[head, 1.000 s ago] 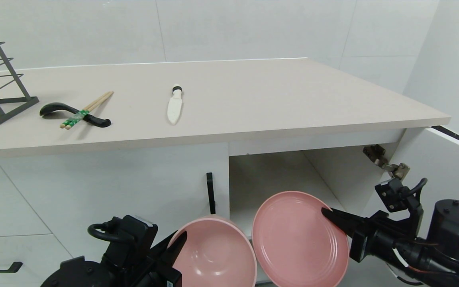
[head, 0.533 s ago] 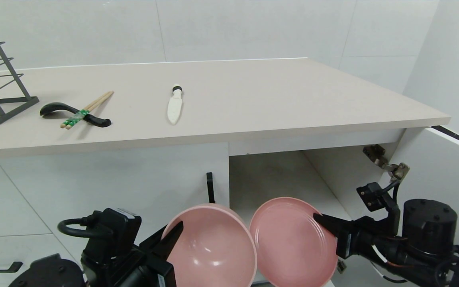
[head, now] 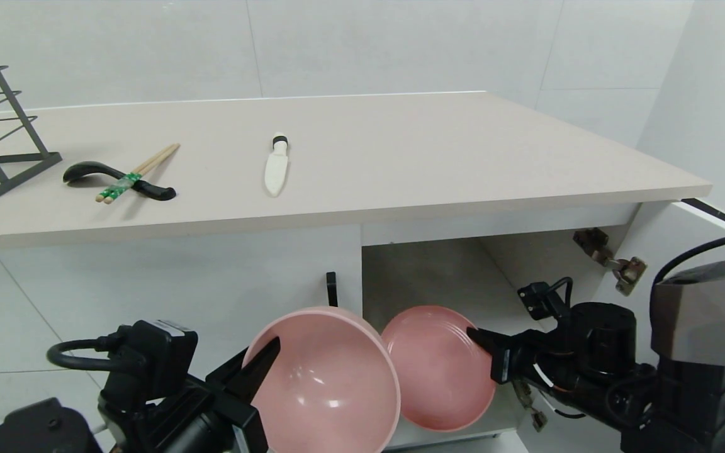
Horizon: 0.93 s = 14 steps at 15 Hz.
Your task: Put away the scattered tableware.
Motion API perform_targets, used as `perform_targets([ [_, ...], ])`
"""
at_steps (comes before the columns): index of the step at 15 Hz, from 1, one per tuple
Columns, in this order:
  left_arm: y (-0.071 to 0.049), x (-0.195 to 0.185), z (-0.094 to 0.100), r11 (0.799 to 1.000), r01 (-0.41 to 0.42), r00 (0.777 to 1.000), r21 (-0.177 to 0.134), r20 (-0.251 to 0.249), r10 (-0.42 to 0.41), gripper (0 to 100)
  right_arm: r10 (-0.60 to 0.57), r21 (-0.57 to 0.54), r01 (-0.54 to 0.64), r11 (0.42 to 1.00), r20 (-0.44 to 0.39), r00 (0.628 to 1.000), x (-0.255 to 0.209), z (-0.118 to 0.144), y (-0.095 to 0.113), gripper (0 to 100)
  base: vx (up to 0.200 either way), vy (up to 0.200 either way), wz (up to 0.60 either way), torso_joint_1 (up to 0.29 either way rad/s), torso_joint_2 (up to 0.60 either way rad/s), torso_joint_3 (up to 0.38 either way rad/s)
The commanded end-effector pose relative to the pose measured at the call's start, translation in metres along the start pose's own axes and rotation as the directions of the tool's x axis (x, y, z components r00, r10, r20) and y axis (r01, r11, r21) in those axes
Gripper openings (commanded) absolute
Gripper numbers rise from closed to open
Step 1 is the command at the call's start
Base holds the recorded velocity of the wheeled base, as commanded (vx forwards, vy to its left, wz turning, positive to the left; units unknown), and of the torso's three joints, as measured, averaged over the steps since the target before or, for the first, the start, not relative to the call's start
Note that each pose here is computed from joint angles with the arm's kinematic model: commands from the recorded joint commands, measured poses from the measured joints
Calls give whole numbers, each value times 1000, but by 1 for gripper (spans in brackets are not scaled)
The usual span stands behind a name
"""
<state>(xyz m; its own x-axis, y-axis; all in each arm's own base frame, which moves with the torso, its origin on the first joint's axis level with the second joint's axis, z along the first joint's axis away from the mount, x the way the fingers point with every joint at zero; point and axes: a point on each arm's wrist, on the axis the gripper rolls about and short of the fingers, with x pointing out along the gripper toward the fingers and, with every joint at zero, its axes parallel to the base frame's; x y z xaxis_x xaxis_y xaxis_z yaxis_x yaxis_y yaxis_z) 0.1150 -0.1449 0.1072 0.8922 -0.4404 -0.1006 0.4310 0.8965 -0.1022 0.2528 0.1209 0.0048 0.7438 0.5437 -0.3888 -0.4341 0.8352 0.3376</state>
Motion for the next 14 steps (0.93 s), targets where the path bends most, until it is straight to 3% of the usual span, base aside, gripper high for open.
perform_targets([
  [1, 1, -4, 6, 1000, 4, 1000, -16, 28, -3, 0, -27, 14, 28, 1000, -28, 999, 19, -12, -14, 0, 0, 0, 0, 0, 0, 0],
  [6, 1, -4, 6, 1000, 4, 1000, -16, 28, -3, 0, -74, 26, 75, 997, -38, 997, 38, -22, -34, 0, 0, 0, 0, 0, 0, 0],
  [10, 1, -4, 5, 1000, 2, 1000, -14, 25, -1, 0, -202, 26, 201, 979, 22, 979, 62, -26, -46, 0, 0, 0, 0, 0, 0, 0],
  [14, 2, -3, 5, 1000, -1, 1000, -16, 26, 2, 0, -196, 24, 195, 980, 39, 980, 74, -28, -49, 0, 0, 0, 0, 0, 0, 0],
])
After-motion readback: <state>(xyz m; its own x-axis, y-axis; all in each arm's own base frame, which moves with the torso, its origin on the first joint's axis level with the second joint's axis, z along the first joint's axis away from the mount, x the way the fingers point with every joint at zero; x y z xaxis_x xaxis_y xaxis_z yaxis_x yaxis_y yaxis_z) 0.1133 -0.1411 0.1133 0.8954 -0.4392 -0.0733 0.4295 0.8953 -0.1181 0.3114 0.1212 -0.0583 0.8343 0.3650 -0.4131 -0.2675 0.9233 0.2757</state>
